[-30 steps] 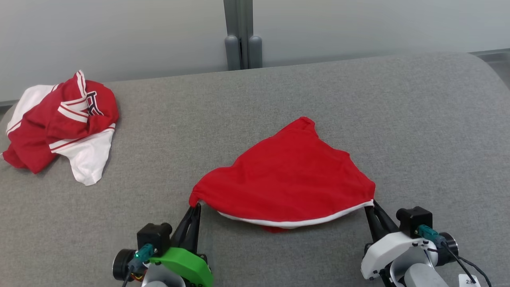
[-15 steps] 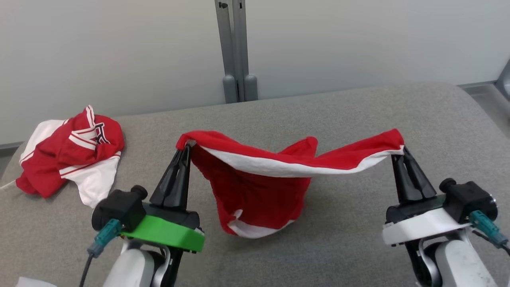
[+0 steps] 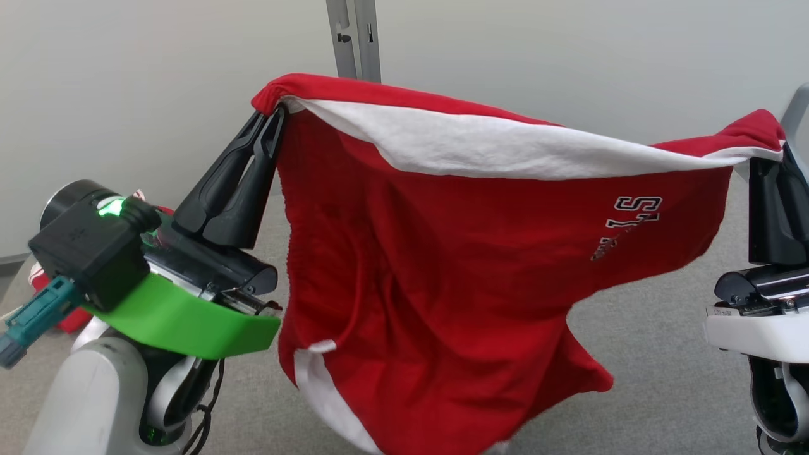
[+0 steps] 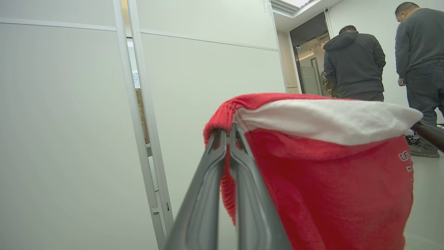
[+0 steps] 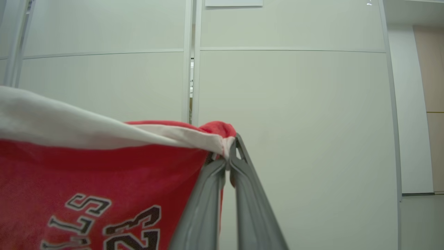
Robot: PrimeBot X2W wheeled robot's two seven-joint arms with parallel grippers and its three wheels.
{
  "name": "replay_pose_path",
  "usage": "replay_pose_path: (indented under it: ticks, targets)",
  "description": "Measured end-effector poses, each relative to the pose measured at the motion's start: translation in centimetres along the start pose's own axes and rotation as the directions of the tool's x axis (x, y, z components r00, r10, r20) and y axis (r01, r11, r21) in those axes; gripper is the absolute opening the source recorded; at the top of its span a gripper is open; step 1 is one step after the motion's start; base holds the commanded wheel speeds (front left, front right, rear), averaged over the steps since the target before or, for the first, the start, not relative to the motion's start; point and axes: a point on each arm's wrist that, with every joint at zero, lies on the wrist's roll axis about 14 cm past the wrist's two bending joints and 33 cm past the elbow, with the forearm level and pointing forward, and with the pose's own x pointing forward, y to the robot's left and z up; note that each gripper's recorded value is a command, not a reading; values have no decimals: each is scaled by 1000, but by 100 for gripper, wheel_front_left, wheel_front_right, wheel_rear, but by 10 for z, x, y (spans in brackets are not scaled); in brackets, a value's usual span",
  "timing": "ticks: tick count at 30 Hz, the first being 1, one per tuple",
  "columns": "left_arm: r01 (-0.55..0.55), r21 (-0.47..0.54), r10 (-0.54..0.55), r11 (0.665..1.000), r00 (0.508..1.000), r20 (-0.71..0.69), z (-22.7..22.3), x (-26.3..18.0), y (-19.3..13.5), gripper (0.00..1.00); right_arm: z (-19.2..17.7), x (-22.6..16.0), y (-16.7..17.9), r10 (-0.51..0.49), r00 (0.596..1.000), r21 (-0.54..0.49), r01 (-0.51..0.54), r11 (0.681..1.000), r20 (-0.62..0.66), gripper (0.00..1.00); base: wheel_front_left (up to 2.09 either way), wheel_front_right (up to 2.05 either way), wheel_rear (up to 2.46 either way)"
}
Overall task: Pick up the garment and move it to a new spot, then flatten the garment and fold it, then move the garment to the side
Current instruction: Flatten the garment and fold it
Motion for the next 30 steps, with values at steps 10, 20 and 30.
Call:
replay_pose_path:
  ticks: [10,20,30]
  targets:
    - [-75,-86,51,993,965,-256,-94,18,43,0,-105,21,4,25,960,113,7,994,-280,0,0,0,0]
    - [-166,132,177,977,981,-74,-91,119,151,0,-134,168,15,43,991,97,-30,995,-126,0,0,0,0]
    - [-234,-55,182,971,867,-465,-286,61,145,0,-310,100,34,71,842,108,-16,994,-535,0,0,0,0]
